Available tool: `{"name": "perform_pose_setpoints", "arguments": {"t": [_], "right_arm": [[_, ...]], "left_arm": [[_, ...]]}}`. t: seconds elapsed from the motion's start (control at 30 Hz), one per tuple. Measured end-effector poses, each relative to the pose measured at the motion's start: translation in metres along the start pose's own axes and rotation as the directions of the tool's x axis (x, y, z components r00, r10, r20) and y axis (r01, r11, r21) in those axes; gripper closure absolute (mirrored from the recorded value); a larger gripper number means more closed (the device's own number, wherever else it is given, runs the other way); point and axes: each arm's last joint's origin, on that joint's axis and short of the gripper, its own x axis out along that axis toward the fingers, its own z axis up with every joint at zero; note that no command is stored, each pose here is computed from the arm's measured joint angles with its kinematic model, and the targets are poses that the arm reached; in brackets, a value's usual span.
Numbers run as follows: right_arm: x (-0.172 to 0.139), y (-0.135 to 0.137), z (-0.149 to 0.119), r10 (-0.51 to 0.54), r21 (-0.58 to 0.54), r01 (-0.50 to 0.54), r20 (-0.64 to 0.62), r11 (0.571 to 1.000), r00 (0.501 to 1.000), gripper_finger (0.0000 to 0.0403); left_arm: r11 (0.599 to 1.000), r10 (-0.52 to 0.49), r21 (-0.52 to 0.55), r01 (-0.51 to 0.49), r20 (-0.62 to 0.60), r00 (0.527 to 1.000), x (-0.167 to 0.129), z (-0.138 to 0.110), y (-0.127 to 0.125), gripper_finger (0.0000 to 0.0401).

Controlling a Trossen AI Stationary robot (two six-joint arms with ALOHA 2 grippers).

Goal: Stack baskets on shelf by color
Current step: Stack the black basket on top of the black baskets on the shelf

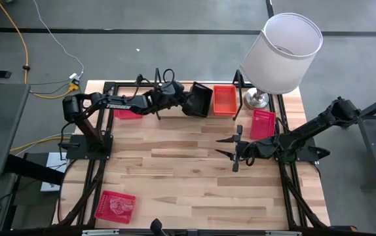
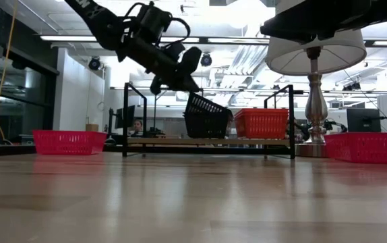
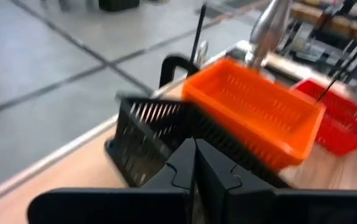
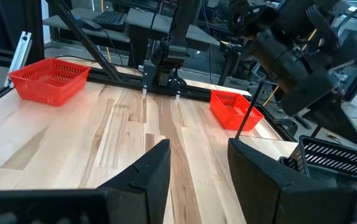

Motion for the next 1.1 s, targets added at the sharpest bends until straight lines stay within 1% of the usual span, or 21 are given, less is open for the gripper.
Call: {"name": "perform_pose_setpoints", "arguments": {"t": [0.07, 0.17, 0.23, 0.3, 0.47, 0.57, 0.63, 0.7, 0.8, 0.83, 0.87, 0.97, 1.1], "right_arm": [[0.0, 0.0, 0.0, -0.001, 0.001, 0.001, 0.0, 1.0, 1.0, 0.0254], [0.0, 0.0, 0.0, -0.003, 0.007, 0.003, -0.001, 1.0, 1.0, 0.0254], [0.0, 0.0, 0.0, -0.003, 0.007, 0.003, -0.002, 1.0, 1.0, 0.0254], [0.0, 0.0, 0.0, -0.003, 0.006, 0.003, -0.003, 1.0, 1.0, 0.0254], [0.0, 0.0, 0.0, -0.003, 0.006, 0.003, -0.003, 1.0, 1.0, 0.0254], [0.0, 0.0, 0.0, -0.003, 0.006, 0.003, -0.003, 1.0, 1.0, 0.0254], [0.0, 0.0, 0.0, -0.003, 0.006, 0.003, -0.004, 1.0, 1.0, 0.0254], [0.0, 0.0, -0.001, -0.003, 0.005, 0.003, -0.006, 1.0, 1.0, 0.0254], [0.0, 0.0, -0.001, -0.003, 0.004, 0.003, -0.006, 1.0, 1.0, 0.0254], [0.0, 0.0, -0.001, -0.002, 0.004, 0.002, -0.007, 1.0, 1.0, 0.0254], [0.0, 0.0, -0.001, -0.002, 0.003, 0.002, -0.007, 1.0, 1.0, 0.0254], [0.0, 0.0, -0.001, -0.003, 0.004, 0.003, -0.007, 1.0, 1.0, 0.0254], [0.0, 0.0, -0.001, -0.003, 0.007, 0.003, -0.007, 1.0, 1.0, 0.0254]], "left_arm": [[1.0, -0.013, 0.009, 0.012, 0.03, 0.999, 0.002, 0.0, -0.004, 0.0401], [1.0, -0.018, 0.022, 0.017, 0.031, 0.999, 0.002, -0.001, -0.007, 0.0401], [0.999, -0.007, 0.041, 0.006, 0.032, 0.999, 0.004, -0.003, -0.008, 0.0401], [0.999, 0.009, 0.051, -0.009, -0.008, 1.0, 0.005, -0.008, -0.006, 0.0401], [0.996, 0.051, 0.073, -0.047, -0.043, 0.998, 0.012, -0.018, -0.005, 0.0401], [0.994, 0.08, 0.073, -0.077, -0.031, 0.996, 0.013, -0.019, -0.004, 0.0401], [0.994, 0.08, 0.078, -0.078, -0.021, 0.997, 0.013, -0.018, -0.005, 0.0401], [0.989, 0.121, 0.092, -0.119, -0.019, 0.992, 0.013, -0.019, -0.005, 0.0401], [0.955, 0.274, 0.122, -0.27, -0.015, 0.962, 0.008, -0.021, -0.003, 0.0401], [0.945, 0.305, 0.133, -0.3, -0.021, 0.952, 0.008, -0.022, -0.003, 0.0401], [0.94, 0.317, 0.146, -0.308, -0.038, 0.948, 0.007, -0.024, -0.003, 0.0401], [0.943, 0.304, 0.174, -0.284, -0.102, 0.947, 0.007, -0.03, -0.002, 0.0401], [0.935, 0.329, 0.195, -0.295, -0.17, 0.929, 0.006, -0.04, -0.001, 0.0401]]}}
